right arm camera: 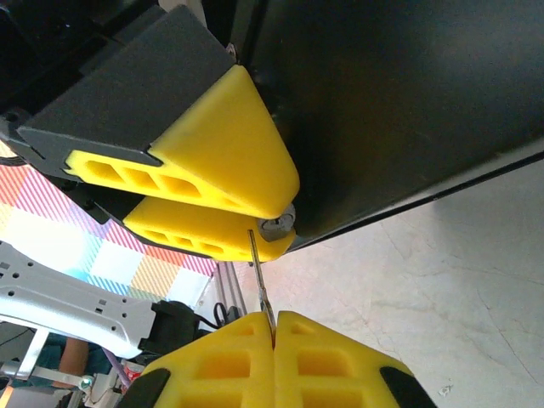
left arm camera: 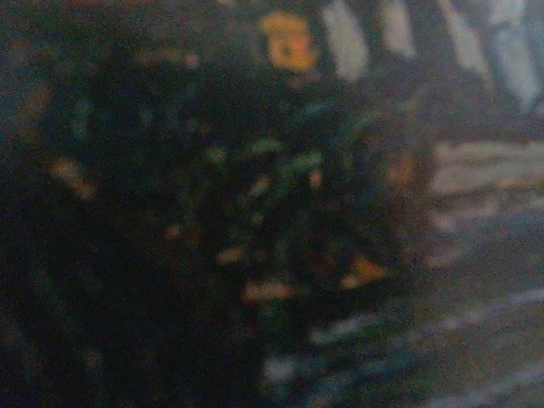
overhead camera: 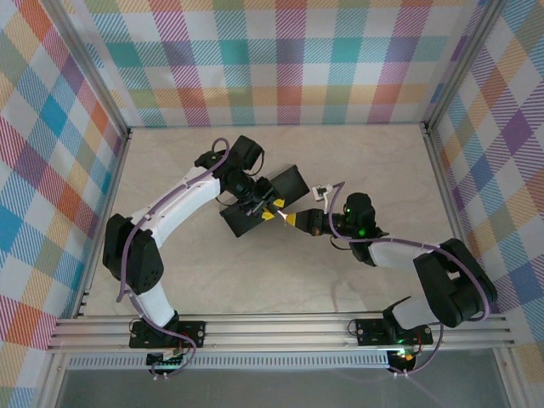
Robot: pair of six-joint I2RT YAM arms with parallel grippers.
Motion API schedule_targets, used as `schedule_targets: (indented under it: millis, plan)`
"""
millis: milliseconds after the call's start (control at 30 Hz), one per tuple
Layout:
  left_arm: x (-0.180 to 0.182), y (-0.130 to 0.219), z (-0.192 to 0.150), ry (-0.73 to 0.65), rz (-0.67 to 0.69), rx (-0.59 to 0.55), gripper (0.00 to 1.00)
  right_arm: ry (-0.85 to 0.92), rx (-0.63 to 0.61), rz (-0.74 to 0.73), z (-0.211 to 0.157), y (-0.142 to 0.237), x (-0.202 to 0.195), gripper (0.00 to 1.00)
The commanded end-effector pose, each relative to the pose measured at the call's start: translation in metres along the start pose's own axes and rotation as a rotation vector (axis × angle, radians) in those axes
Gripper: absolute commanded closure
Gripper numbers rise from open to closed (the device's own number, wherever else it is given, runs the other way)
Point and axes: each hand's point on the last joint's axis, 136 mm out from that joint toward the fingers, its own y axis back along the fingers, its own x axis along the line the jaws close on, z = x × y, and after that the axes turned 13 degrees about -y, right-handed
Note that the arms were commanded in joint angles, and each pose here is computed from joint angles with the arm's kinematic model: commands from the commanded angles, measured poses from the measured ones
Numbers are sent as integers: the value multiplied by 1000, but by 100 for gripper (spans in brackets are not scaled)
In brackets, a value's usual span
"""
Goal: Unlock a padlock with a key
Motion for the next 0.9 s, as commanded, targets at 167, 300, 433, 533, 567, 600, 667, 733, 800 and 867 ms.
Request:
schedule_targets:
  millis: [167,300,433,533,567,600,667,733,800,867]
  plan:
    - [-21,24,-2,-67,-98,-21,100,50,10,63,6,-6,17,98]
    - [-21,28,-1,-67,-104,-30,100,40,11,49,1,-3,12,98]
    - [-20,29,-2,-72,-102,-25,100,37,18,48,-2,-2,9,98]
    - [-20,29,-2,-73,-104,-27,100,39,19,53,-1,-3,10,98]
    - [-19,29,-3,-71,-103,-27,100,39,20,56,0,-4,10,98]
    - [-20,30,-3,-72,-104,-27,100,36,22,58,1,-5,10,98]
    - [-21,32,-3,-75,-108,-31,100,33,20,62,2,-7,9,98]
    - [-22,33,-4,-77,-111,-33,100,30,21,67,3,-8,9,98]
    - [-20,33,-4,-74,-108,-33,100,27,21,69,4,-9,8,98]
    - [-20,34,-4,-76,-107,-35,100,26,20,67,3,-8,7,98]
